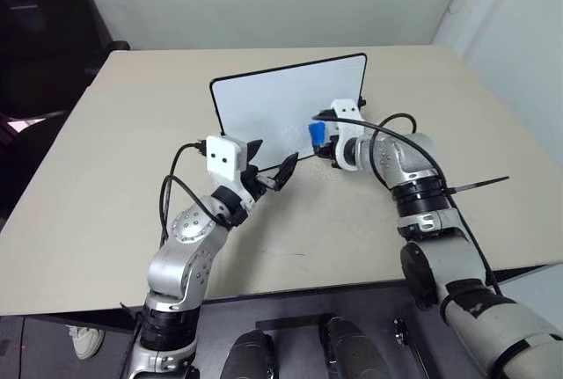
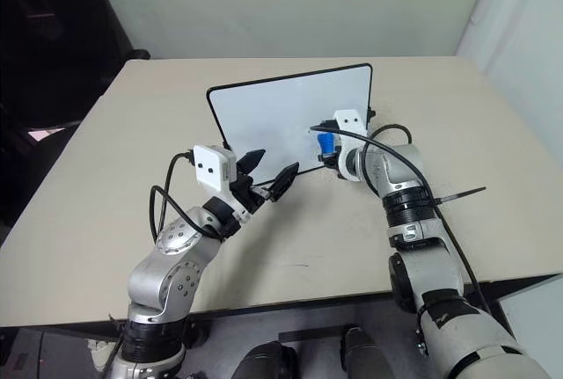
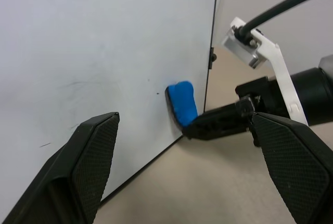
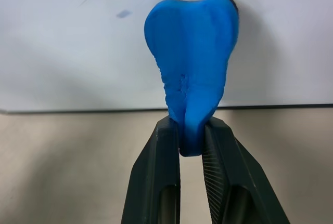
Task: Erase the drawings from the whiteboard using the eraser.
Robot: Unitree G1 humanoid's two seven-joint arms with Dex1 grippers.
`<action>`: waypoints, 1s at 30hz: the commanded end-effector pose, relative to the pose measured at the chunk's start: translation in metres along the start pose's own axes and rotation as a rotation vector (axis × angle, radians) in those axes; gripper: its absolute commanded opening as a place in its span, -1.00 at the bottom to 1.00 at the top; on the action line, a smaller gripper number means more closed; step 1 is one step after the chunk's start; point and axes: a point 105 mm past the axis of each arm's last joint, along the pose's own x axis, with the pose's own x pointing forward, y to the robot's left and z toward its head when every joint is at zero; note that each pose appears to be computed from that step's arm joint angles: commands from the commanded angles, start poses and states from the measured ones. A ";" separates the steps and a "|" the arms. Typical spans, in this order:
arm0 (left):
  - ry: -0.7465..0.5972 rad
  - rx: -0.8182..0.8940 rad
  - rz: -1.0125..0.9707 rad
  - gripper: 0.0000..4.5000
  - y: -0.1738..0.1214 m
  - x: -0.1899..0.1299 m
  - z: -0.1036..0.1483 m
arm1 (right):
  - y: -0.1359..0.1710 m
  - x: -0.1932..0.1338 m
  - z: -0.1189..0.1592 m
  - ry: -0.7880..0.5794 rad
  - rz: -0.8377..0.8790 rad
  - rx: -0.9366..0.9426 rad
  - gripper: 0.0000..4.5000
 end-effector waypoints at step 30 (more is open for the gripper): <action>-0.042 0.016 0.002 1.00 -0.001 0.000 0.010 | -0.014 -0.011 0.040 -0.119 -0.018 -0.019 -0.83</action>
